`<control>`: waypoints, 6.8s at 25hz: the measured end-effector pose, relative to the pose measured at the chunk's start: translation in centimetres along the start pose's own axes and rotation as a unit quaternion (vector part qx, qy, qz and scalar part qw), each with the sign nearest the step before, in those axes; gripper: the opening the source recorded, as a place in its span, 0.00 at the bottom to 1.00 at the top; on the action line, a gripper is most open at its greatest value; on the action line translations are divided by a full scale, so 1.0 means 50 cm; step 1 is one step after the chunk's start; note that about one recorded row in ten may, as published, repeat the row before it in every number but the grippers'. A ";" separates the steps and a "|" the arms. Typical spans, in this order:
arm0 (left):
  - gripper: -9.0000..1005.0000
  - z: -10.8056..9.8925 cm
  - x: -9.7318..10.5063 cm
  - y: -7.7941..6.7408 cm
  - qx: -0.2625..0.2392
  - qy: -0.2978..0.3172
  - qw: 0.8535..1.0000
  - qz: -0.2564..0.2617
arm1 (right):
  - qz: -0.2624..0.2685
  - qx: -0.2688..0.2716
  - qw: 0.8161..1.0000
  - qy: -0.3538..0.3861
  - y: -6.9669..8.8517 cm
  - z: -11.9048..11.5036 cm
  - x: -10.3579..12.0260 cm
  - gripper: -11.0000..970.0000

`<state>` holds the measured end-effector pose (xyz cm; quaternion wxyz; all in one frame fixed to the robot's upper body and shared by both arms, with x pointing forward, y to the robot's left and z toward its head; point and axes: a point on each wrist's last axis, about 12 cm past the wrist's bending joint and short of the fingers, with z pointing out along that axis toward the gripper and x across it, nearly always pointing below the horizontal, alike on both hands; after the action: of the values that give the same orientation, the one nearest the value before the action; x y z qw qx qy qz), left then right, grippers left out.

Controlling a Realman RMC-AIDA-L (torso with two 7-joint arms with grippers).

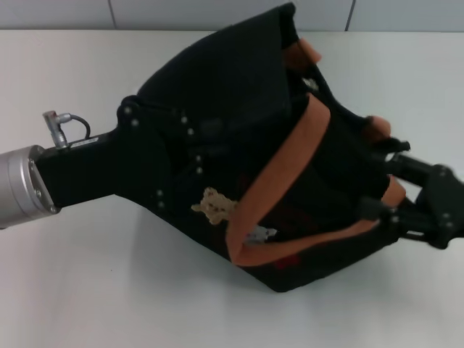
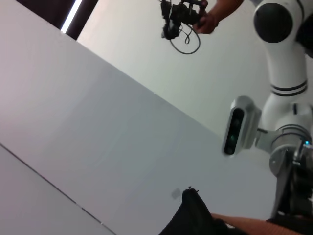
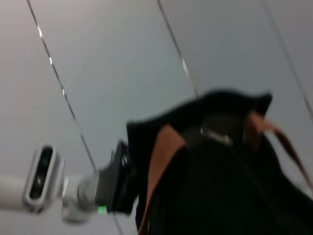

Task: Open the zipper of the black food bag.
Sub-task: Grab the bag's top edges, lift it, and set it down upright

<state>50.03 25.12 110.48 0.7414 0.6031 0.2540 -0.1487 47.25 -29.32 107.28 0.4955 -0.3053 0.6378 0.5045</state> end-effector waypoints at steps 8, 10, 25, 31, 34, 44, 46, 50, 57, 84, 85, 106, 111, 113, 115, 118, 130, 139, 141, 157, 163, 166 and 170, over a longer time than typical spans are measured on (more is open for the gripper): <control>0.09 0.005 -0.003 0.002 0.001 -0.010 1.000 0.003 | 0.066 -0.026 0.987 0.143 -0.034 0.076 0.010 0.86; 0.09 0.010 -0.005 0.004 -0.001 -0.017 1.000 0.005 | 0.068 -0.033 0.982 0.172 -0.040 0.095 0.012 0.86; 0.01 0.043 -0.011 0.008 0.000 -0.047 0.999 0.009 | 0.028 -0.044 0.986 0.158 -0.048 0.141 0.003 0.67; 0.02 0.008 -0.019 0.000 -0.059 -0.023 0.998 0.001 | 0.023 -0.024 0.988 0.150 -0.041 0.105 0.021 0.67; 0.03 -0.031 -0.029 -0.010 -0.113 0.000 0.994 -0.011 | 0.021 -0.018 0.989 0.148 -0.041 0.100 0.022 0.67; 0.05 -0.125 -0.069 -0.081 -0.143 0.060 0.982 -0.111 | 0.014 -0.014 0.988 0.151 -0.043 0.099 0.023 0.67; 0.05 -0.121 -0.060 -0.091 -0.147 0.082 0.978 -0.121 | 0.014 -0.012 0.988 0.151 -0.044 0.099 0.023 0.67; 0.06 -0.107 -0.041 -0.098 -0.144 0.102 0.975 -0.138 | 0.013 -0.011 0.988 0.154 -0.045 0.100 0.025 0.67; 0.28 -0.087 -0.021 -0.089 -0.125 0.106 0.975 -0.152 | 0.010 -0.007 0.988 0.156 -0.045 0.097 0.029 0.67; 0.12 0.064 -0.002 0.009 -0.010 0.121 0.993 0.001 | 0.000 -0.001 0.988 0.155 -0.046 0.096 0.034 0.67; 0.12 0.067 -0.004 0.013 -0.010 0.118 0.993 0.006 | 0.000 0.001 0.988 0.154 -0.046 0.096 0.034 0.67; 0.11 0.078 -0.017 0.017 -0.002 0.101 0.994 0.037 | 0.032 0.054 0.998 0.030 0.003 -0.062 0.020 0.84; 0.11 0.082 -0.019 0.019 -0.002 0.096 0.995 0.039 | 0.039 0.057 0.995 0.074 -0.011 -0.036 0.035 0.84; 0.11 0.085 -0.021 0.020 -0.003 0.090 0.995 0.043 | 0.040 0.056 0.994 0.083 -0.014 -0.027 0.038 0.84; 0.11 0.086 -0.023 0.021 -0.004 0.086 0.995 0.044 | 0.041 0.050 0.992 0.106 -0.026 -0.001 0.042 0.84; 0.11 0.091 -0.028 0.023 -0.005 0.072 0.996 0.045 | 0.039 0.034 0.990 0.128 -0.043 0.043 0.041 0.84; 0.11 0.094 -0.038 0.023 -0.002 0.050 0.997 0.053 | 0.033 -0.036 0.990 0.129 -0.034 0.090 0.023 0.84; 0.11 0.092 -0.035 0.019 0.000 0.055 0.997 0.053 | 0.046 0.037 0.997 0.039 0.006 -0.063 0.024 0.84; 0.11 0.094 -0.034 0.019 0.000 0.055 0.997 0.055 | 0.046 0.048 0.997 0.031 0.012 -0.080 0.026 0.84; 0.11 0.095 -0.034 0.018 0.001 0.052 0.997 0.061 | 0.029 0.058 0.997 -0.038 0.026 -0.128 -0.006 0.84; 0.11 0.097 -0.034 0.019 0.002 0.051 0.997 0.063 | 0.032 0.064 0.997 -0.029 0.020 -0.125 -0.004 0.84; 0.11 0.098 -0.034 0.020 0.002 0.051 0.997 0.064 | 0.035 0.062 0.997 -0.015 0.018 -0.120 0.001 0.84; 0.11 0.097 -0.034 0.019 0.002 0.052 0.997 0.064 | 0.034 0.061 0.997 -0.025 0.025 -0.127 0.001 0.84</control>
<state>50.08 20.47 112.91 0.7340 0.6266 0.2524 -0.0703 44.04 -34.95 107.67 0.5116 -0.2403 0.6647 0.4885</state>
